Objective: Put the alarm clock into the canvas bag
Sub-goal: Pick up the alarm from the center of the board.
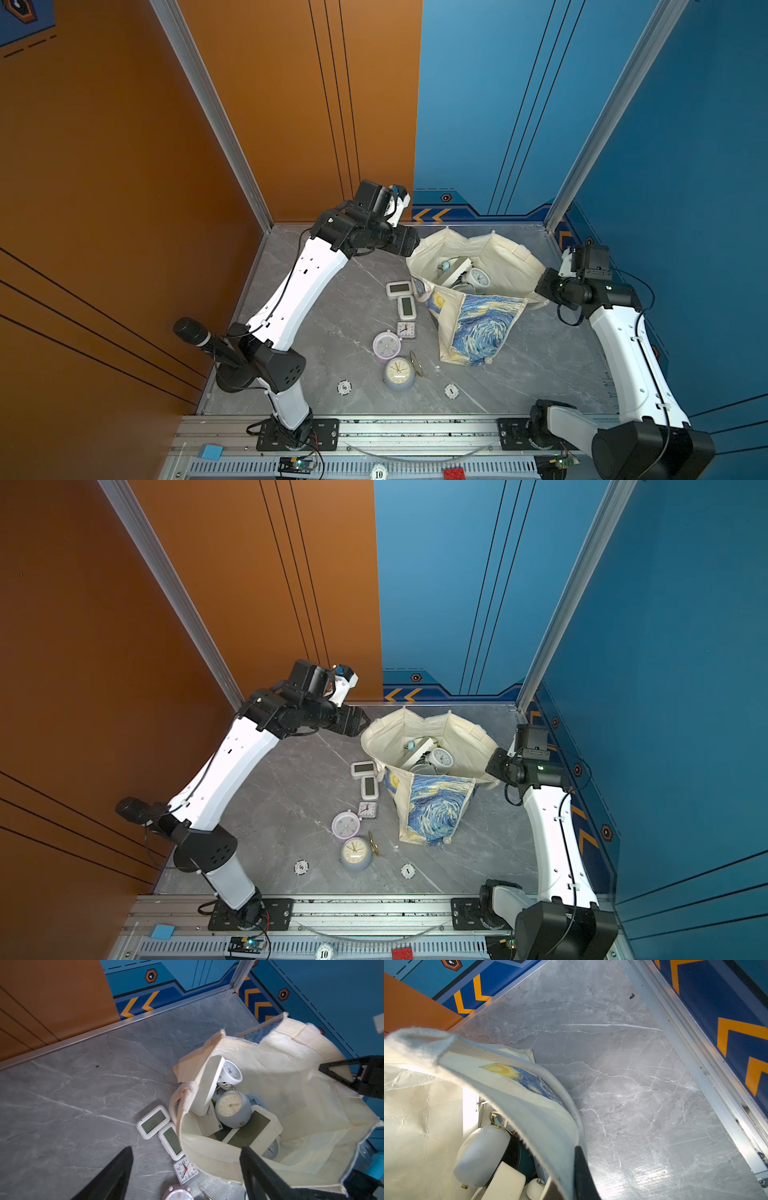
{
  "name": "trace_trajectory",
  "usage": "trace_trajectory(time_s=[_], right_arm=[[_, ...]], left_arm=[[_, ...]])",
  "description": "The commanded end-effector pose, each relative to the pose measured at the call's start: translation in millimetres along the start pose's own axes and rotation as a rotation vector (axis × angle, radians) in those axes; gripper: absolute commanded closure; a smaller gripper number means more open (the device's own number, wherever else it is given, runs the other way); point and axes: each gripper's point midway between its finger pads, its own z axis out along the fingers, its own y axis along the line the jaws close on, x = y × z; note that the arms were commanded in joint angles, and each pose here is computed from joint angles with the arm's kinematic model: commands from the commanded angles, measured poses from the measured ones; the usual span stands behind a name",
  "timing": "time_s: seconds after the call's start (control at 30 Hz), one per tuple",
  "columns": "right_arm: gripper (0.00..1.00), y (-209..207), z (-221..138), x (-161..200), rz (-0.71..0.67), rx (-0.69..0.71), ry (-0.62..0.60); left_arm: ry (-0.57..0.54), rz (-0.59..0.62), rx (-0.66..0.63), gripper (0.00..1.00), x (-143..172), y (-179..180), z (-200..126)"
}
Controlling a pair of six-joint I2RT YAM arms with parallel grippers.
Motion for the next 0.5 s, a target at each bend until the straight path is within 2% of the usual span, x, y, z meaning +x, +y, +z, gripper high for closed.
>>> trace_trajectory(time_s=[0.0, 0.2, 0.47], right_arm=[[0.91, -3, -2, -2, -0.002, 0.007, -0.021], [0.91, -1, -2, -3, -0.002, 0.001, -0.020], [0.91, -1, -3, -3, -0.004, 0.000, -0.020]], left_arm=[[-0.065, -0.101, -0.057, 0.19, -2, 29, -7], [-0.003, -0.232, -0.116, 0.20, 39, 71, 9], [0.164, -0.340, -0.218, 0.18, 105, 109, 50]])
